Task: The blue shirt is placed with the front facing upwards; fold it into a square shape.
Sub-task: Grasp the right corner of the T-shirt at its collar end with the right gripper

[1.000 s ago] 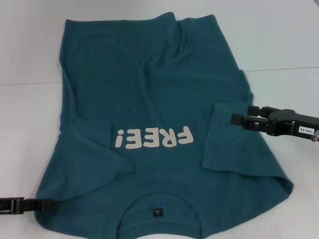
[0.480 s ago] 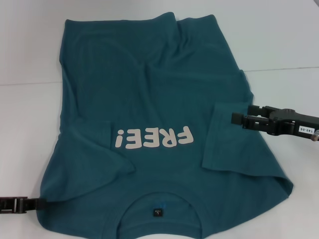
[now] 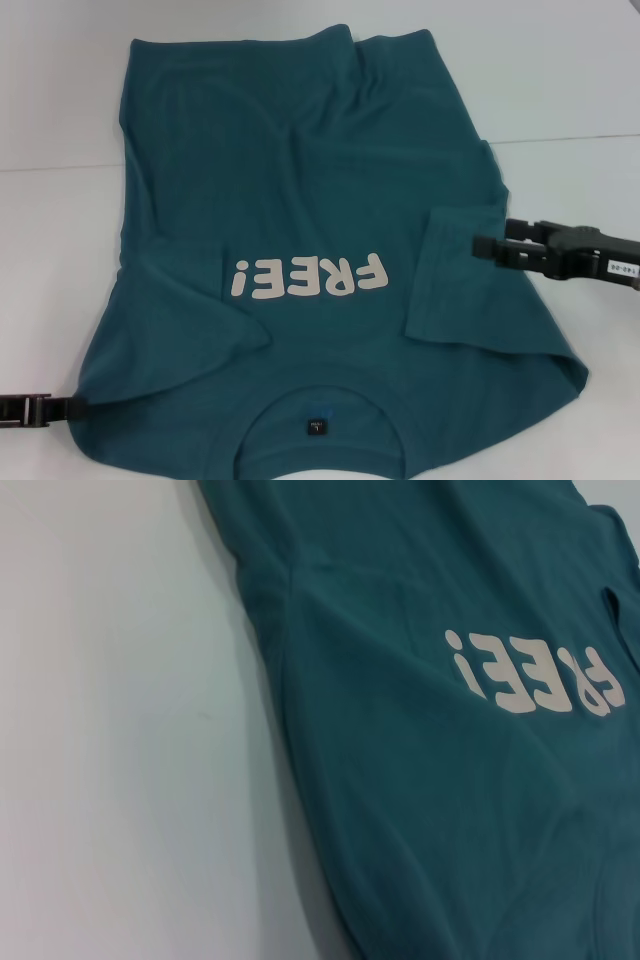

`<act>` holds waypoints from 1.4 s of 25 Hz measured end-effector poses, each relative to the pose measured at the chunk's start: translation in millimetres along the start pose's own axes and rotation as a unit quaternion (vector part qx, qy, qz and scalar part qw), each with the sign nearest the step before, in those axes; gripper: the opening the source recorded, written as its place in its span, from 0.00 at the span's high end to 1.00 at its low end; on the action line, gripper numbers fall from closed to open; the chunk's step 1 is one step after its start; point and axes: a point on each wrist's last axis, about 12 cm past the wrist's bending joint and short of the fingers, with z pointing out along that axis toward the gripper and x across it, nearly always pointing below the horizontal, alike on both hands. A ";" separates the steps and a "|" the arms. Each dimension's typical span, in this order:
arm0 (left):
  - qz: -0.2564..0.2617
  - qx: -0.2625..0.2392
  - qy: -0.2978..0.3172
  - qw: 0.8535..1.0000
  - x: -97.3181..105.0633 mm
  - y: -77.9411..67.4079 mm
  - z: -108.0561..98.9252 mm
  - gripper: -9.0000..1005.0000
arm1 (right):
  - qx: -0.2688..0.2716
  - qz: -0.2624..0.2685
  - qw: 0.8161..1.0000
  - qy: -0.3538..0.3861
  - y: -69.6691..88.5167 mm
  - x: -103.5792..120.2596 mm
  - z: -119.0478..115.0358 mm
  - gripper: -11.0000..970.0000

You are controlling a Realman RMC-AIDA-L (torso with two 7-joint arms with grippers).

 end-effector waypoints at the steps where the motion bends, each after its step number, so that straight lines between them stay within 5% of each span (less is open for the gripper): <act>1: -0.001 0.000 -0.001 1.000 0.3 0.4 -0.5 0.97 | 0.002 0.005 1.000 0.005 -0.9 1.5 -1.8 0.05; 19: -0.005 -0.003 -0.004 1.000 2.2 2.2 -2.7 0.98 | 0.076 0.169 0.974 0.129 -25.2 26.1 -71.1 0.05; 35: -0.005 -0.001 -0.006 1.000 1.1 1.8 -2.5 0.98 | 0.098 0.195 0.964 0.154 -28.8 30.9 -64.9 0.05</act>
